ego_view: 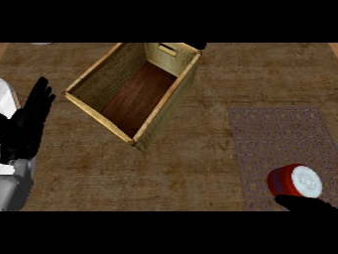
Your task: Pick the can from the placemat and place it in the basket
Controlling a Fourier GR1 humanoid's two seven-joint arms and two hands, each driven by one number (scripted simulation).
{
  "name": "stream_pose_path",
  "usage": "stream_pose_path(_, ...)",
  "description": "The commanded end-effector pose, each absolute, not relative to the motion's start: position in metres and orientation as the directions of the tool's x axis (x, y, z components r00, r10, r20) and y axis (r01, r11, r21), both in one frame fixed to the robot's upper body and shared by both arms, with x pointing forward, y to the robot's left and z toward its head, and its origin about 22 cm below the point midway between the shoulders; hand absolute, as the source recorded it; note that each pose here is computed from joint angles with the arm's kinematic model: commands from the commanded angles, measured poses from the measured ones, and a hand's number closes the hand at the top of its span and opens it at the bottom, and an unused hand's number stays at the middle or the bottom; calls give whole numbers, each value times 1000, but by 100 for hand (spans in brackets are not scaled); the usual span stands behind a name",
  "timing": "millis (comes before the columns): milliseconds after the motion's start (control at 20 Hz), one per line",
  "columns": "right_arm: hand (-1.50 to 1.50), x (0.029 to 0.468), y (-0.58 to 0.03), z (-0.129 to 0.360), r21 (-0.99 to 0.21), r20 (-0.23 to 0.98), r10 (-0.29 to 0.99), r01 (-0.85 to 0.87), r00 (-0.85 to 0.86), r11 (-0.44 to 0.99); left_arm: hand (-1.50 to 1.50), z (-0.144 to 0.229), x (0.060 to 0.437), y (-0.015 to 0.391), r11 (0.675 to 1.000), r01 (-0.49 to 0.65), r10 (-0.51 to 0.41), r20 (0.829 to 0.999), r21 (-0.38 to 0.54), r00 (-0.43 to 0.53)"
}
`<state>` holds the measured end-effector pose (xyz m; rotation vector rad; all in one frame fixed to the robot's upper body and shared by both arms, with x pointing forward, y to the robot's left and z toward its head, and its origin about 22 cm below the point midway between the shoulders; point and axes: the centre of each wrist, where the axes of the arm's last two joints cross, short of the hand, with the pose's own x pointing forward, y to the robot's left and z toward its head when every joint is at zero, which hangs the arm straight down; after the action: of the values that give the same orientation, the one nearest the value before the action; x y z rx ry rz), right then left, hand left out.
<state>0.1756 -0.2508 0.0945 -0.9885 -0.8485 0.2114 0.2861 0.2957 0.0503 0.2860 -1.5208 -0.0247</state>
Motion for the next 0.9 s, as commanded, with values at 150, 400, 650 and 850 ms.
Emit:
stream_pose_path(150, -150, 176, -237, 74, -818, 445, 445, 151, 778, 555, 0, 53, 289, 301, 964, -171, -193, 978, 204, 78)
stream_pose_path(400, -150, 182, -252, 67, -805, 467, 439, 164, 768, 570, 0, 25, 273, 300, 964, -161, -202, 977, 212, 74)
stream_pose_path(650, -150, 196, -244, 63, -824, 433, 453, 139, 779, 549, 0, 41, 288, 288, 962, -173, -207, 977, 213, 53)
stream_pose_path(850, -150, 202, -254, 56, -812, 434, 429, 138, 793, 567, 0, 56, 273, 304, 966, -164, -193, 980, 200, 56)
